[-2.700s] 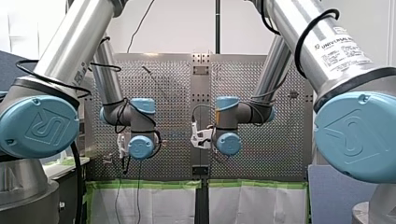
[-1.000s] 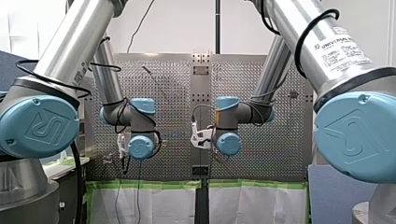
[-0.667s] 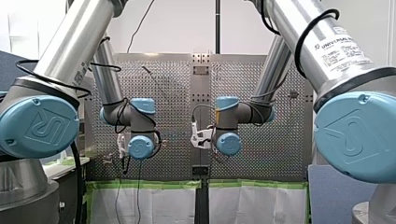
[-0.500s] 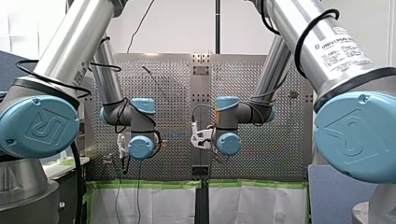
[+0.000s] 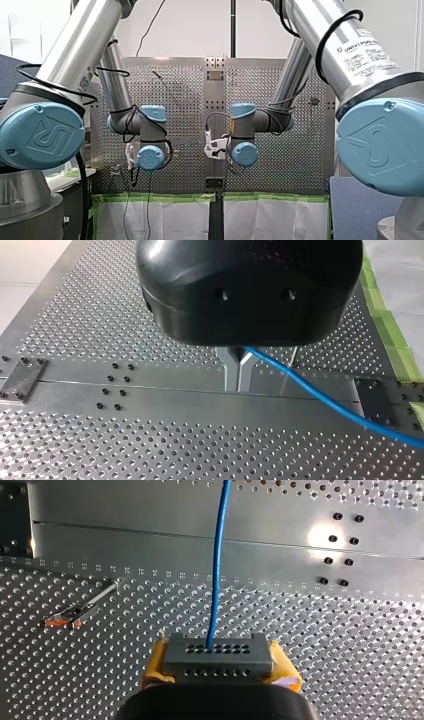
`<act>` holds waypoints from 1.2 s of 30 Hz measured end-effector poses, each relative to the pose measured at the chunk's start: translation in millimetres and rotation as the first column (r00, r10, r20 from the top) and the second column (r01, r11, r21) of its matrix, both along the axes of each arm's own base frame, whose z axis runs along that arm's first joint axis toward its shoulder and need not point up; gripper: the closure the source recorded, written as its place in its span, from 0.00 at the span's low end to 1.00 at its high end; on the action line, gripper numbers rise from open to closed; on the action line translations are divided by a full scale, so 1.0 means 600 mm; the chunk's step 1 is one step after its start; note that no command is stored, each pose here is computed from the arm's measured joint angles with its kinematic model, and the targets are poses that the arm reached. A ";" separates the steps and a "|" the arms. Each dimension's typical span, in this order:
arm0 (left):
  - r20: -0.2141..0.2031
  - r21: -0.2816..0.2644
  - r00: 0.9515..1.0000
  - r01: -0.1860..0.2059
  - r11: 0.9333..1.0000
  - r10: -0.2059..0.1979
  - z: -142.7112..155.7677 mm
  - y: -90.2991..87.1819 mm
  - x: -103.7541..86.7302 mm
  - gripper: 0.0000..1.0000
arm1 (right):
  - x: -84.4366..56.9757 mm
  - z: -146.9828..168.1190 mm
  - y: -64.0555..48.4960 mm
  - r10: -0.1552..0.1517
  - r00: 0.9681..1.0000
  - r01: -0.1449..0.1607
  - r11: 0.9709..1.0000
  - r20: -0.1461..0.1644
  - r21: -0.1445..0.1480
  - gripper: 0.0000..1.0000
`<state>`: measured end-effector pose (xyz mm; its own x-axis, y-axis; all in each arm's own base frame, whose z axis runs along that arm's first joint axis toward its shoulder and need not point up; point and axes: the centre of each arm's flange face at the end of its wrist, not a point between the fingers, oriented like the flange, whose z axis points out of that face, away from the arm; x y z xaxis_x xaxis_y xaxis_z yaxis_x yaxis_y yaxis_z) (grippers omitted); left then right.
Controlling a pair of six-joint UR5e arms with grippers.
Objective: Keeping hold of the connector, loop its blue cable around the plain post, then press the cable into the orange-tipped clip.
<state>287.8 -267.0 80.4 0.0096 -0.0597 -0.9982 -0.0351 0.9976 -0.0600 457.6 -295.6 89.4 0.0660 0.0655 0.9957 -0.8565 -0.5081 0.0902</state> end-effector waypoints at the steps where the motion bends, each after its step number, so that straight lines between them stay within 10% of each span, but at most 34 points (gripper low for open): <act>1: 0.000 0.000 1.000 0.000 1.000 0.000 0.000 0.000 0.000 1.00 | 0.000 0.000 0.000 0.000 1.000 0.000 1.000 0.000 0.000 1.00; 16: -0.008 0.014 1.000 0.000 1.000 0.000 0.001 0.007 -0.002 1.00 | -0.001 -0.003 0.003 0.001 1.000 -0.001 1.000 -0.005 0.004 1.00; 26: -0.093 0.083 0.996 0.004 0.997 0.004 -0.014 0.067 -0.029 1.00 | -0.007 -0.091 0.059 0.050 0.990 -0.034 0.992 -0.129 0.123 1.00; 36: -0.112 0.090 0.994 0.002 0.996 0.008 -0.019 0.079 -0.036 1.00 | -0.010 -0.101 0.063 0.053 0.988 -0.033 0.990 -0.144 0.138 1.00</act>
